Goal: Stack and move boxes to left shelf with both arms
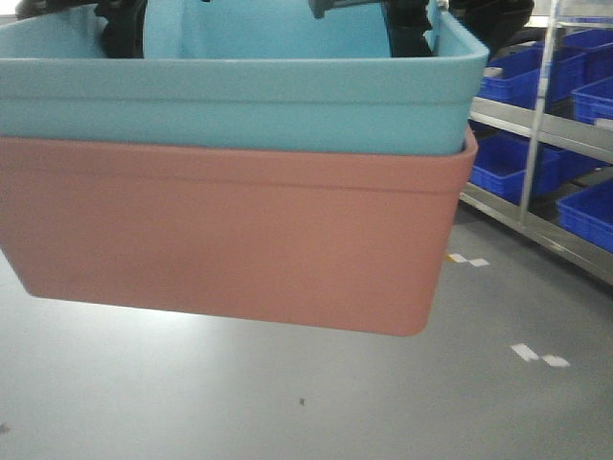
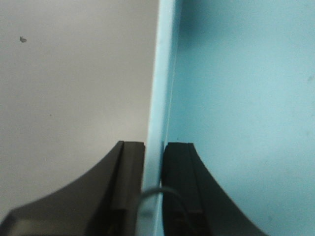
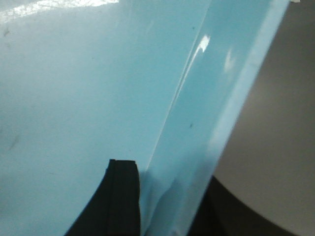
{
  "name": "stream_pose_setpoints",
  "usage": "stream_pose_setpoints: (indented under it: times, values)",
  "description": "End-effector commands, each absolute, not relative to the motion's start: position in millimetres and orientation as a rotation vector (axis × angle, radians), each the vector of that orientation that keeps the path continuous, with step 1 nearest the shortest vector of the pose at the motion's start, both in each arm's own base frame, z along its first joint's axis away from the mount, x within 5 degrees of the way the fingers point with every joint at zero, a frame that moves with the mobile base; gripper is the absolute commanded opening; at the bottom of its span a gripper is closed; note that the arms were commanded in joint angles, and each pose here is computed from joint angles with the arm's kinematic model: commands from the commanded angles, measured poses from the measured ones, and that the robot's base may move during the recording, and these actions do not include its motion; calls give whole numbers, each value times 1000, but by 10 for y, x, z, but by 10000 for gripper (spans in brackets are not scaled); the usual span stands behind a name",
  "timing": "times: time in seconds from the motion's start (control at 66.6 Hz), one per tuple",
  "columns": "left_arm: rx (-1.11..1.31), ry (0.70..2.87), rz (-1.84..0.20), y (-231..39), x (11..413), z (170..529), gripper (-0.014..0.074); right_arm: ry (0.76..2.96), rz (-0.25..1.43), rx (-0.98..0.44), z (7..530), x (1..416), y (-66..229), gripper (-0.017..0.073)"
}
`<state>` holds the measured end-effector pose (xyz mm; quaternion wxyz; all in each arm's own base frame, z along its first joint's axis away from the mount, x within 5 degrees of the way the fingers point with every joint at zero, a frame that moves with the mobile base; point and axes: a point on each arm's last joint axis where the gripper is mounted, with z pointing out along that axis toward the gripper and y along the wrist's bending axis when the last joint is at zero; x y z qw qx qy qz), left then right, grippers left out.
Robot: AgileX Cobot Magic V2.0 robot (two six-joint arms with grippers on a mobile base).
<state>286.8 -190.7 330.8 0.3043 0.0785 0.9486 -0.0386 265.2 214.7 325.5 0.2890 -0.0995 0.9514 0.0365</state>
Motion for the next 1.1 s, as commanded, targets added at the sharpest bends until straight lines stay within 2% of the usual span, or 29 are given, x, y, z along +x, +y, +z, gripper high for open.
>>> stream_pose_setpoints:
  times: [0.0, 1.081]
  values:
    - [210, 2314, -469, -2190, 2709, 3710, -3, 2264, 452, -261, 3704, 2642, 2365, 55]
    - [210, 2313, -468, -2189, 2710, 3711, -3, 2264, 452, -261, 3704, 2642, 2364, 55]
